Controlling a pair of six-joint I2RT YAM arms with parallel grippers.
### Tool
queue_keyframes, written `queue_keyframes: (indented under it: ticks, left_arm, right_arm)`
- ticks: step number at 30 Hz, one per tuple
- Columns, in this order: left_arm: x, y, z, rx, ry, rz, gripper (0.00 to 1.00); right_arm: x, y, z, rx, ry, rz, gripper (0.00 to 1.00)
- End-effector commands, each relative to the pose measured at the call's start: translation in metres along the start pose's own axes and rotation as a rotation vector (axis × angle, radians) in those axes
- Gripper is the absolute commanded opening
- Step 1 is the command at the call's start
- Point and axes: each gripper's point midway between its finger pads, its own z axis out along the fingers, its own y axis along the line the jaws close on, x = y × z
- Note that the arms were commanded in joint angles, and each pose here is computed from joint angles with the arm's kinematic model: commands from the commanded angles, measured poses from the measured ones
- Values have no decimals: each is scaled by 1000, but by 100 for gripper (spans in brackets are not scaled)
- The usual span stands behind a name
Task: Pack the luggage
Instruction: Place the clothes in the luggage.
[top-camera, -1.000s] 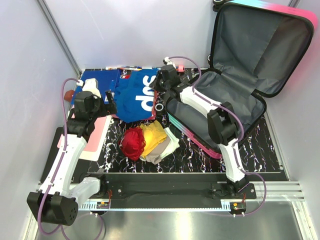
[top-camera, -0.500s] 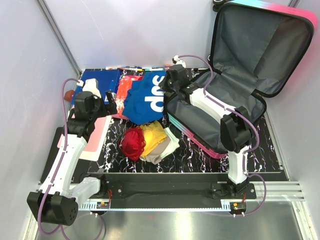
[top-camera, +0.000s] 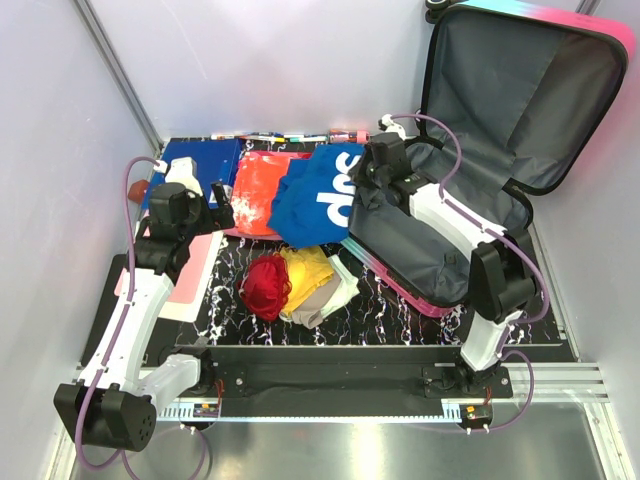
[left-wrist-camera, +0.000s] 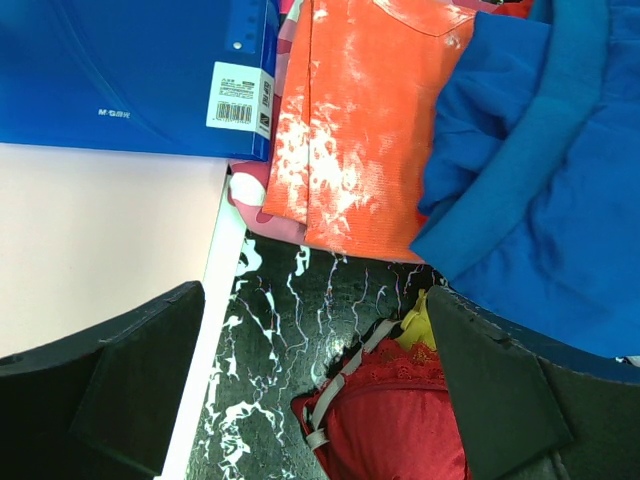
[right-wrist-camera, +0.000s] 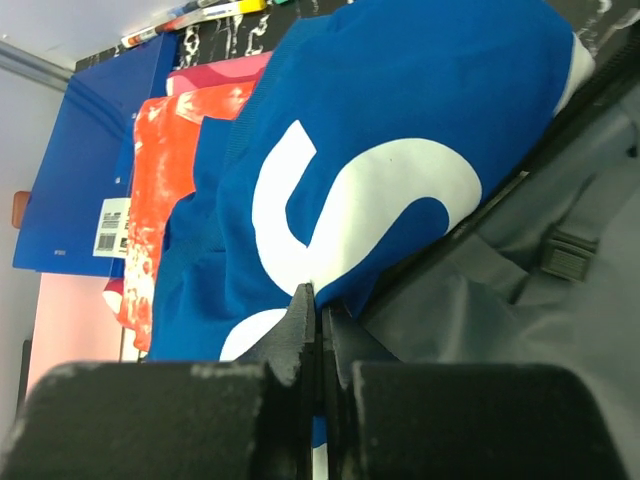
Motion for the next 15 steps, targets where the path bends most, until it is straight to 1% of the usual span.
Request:
queue_keyframes:
  ticks: [1, 15]
  left_arm:
    - [-6, -6, 2, 30, -25, 8, 99]
    - [-7, -8, 2, 38, -26, 5, 99]
  right_arm:
    - [-46, -7, -27, 3, -134, 3, 0]
    - [-40, -71, -54, 155, -140, -2, 0]
